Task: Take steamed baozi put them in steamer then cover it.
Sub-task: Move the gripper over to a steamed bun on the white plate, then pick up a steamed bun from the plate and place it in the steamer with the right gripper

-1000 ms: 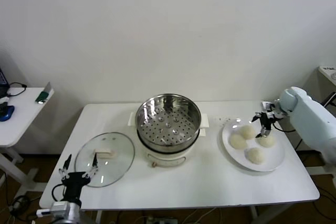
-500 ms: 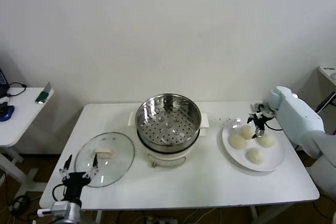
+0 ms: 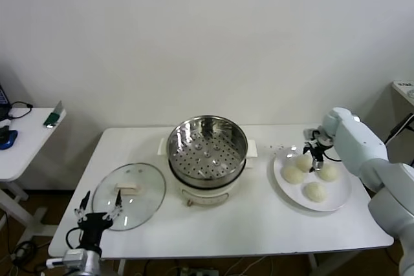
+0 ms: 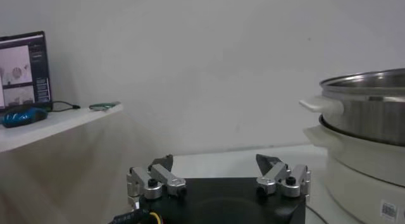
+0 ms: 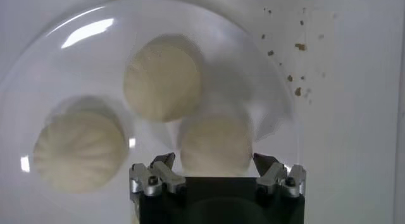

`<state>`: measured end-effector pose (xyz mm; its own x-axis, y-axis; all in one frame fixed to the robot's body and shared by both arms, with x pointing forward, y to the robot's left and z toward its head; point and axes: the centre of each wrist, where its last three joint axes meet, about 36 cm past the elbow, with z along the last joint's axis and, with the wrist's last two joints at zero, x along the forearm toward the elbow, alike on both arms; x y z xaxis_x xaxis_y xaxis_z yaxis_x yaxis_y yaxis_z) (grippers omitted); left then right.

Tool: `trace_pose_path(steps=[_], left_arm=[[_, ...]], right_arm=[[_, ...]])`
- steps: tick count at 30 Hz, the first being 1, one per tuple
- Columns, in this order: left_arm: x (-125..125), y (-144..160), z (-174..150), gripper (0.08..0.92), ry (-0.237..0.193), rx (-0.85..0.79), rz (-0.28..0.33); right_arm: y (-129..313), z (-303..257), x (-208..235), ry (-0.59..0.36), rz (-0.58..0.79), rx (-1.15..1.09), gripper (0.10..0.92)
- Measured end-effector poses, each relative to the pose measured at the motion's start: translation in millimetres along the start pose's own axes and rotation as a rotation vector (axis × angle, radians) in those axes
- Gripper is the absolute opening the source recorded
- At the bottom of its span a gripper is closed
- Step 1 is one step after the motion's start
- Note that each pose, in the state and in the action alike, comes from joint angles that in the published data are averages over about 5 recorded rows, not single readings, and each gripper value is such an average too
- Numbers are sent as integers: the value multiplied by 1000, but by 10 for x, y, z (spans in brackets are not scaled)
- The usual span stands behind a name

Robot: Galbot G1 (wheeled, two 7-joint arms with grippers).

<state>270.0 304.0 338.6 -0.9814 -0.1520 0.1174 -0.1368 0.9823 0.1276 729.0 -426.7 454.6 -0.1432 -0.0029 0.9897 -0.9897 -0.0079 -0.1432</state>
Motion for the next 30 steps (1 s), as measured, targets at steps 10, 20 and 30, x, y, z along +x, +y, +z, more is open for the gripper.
trace_pose_path(steps=[10, 20, 30], left_arm=[[29, -3, -13, 823, -6, 2, 1], [67, 10, -9, 823, -5, 0, -3], [131, 43, -36, 823, -6, -4, -12]], right_arm=[[-14, -10, 10, 6, -8, 6, 725], [-62, 3, 127, -6, -3, 13, 721], [-339, -195, 696, -38, 39, 115, 719]])
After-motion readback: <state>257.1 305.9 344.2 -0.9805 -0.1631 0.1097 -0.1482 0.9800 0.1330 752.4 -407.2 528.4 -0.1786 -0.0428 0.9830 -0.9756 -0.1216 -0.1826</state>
